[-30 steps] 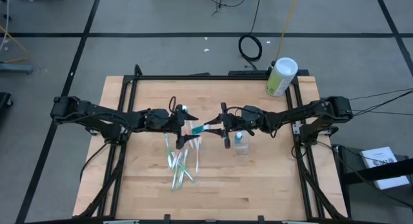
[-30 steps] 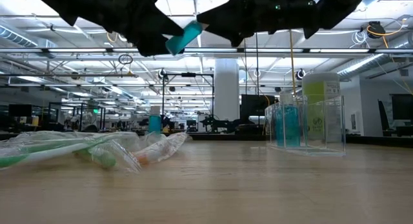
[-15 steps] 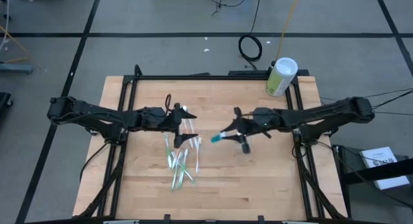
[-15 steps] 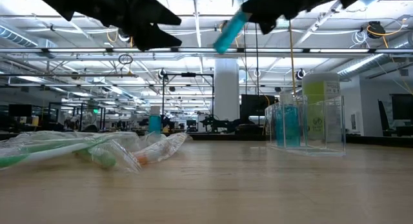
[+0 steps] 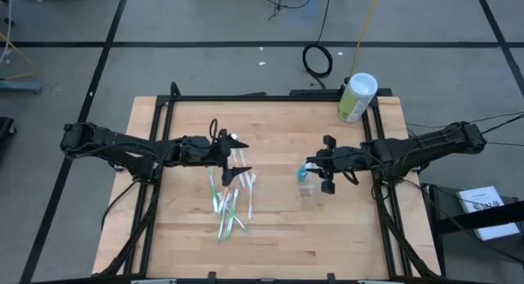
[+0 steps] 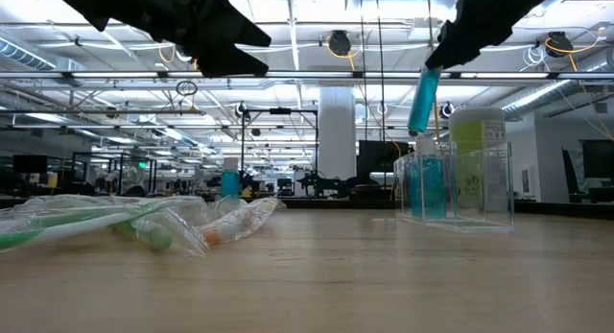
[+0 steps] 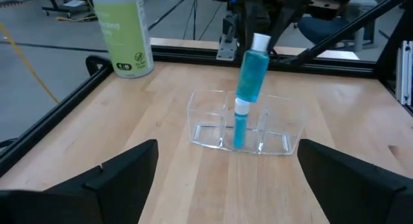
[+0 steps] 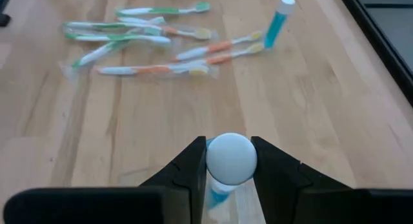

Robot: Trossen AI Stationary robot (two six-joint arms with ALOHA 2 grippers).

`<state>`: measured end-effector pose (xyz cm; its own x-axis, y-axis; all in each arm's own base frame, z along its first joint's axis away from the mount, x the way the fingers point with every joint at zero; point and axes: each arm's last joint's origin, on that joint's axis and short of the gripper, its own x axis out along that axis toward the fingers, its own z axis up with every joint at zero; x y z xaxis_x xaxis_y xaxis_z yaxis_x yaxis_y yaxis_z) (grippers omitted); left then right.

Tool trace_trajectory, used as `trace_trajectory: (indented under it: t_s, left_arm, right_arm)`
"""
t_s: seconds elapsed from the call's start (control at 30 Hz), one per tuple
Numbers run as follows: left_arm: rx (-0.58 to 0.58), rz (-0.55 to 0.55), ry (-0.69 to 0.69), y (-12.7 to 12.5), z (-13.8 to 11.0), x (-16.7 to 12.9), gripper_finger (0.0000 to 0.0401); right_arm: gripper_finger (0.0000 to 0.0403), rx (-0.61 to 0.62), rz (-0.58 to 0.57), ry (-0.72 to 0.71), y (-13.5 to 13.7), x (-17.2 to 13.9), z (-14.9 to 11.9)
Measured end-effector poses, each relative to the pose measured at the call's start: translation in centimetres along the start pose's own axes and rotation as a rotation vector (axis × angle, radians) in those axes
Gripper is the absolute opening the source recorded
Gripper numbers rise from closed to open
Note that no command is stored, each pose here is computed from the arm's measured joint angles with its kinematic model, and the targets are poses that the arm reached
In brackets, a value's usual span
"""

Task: Pick & Place toothbrushing station
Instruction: Put the blue mouthwash into the middle of the transparent organizer

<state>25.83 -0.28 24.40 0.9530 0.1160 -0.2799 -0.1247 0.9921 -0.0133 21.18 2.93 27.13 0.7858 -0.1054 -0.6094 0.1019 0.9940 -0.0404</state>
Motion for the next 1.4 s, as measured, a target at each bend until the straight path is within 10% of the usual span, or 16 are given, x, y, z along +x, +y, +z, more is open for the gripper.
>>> trace_trajectory:
  t_s: [1.4]
  left_arm:
    - [-0.004, 0.0, 0.007, 0.0, -0.1, 0.0, 0.0368]
  right_arm:
    - [0.0096, 0.101, 0.003, 0.18, -0.7, 0.9, -3.2]
